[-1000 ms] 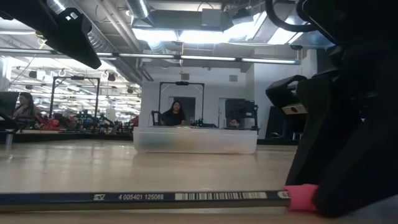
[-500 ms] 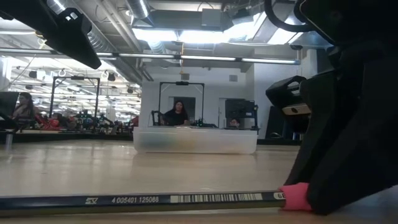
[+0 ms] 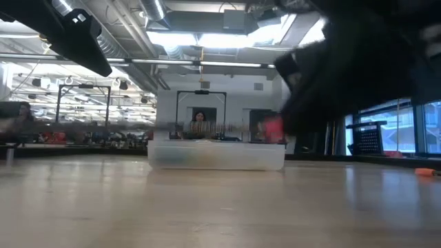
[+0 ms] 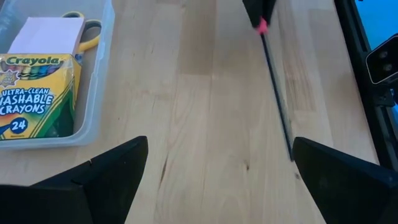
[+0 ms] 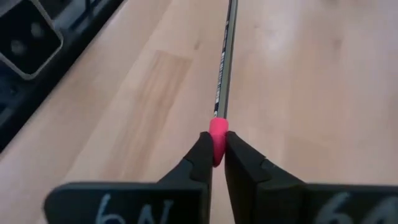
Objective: Pack school essentials
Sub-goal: Put the bottom black pencil into the black supply box
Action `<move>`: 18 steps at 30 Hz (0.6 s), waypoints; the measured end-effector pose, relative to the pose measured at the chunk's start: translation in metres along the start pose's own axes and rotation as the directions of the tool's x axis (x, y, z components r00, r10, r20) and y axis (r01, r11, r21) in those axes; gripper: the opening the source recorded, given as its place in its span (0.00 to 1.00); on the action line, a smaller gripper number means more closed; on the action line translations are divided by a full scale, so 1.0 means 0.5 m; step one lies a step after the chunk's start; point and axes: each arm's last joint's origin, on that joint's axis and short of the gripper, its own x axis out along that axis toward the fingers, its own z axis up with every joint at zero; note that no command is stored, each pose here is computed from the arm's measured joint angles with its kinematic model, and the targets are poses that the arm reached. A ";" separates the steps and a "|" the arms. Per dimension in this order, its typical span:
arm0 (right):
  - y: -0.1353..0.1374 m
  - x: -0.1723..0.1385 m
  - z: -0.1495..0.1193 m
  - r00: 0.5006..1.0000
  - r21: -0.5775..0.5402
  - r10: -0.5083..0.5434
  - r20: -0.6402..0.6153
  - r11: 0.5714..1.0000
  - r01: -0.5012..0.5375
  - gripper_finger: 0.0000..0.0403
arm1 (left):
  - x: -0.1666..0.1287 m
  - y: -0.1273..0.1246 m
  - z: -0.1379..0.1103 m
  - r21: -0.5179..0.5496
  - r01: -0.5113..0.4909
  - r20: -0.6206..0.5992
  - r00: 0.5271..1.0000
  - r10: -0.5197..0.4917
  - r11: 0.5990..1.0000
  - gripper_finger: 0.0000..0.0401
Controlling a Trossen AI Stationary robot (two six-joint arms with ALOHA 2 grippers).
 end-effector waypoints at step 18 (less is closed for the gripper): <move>-0.168 -0.167 0.051 0.943 -0.185 -0.290 -0.165 0.948 0.259 0.07 | 0.000 0.000 0.000 -0.001 0.001 0.000 1.000 -0.001 1.000 0.98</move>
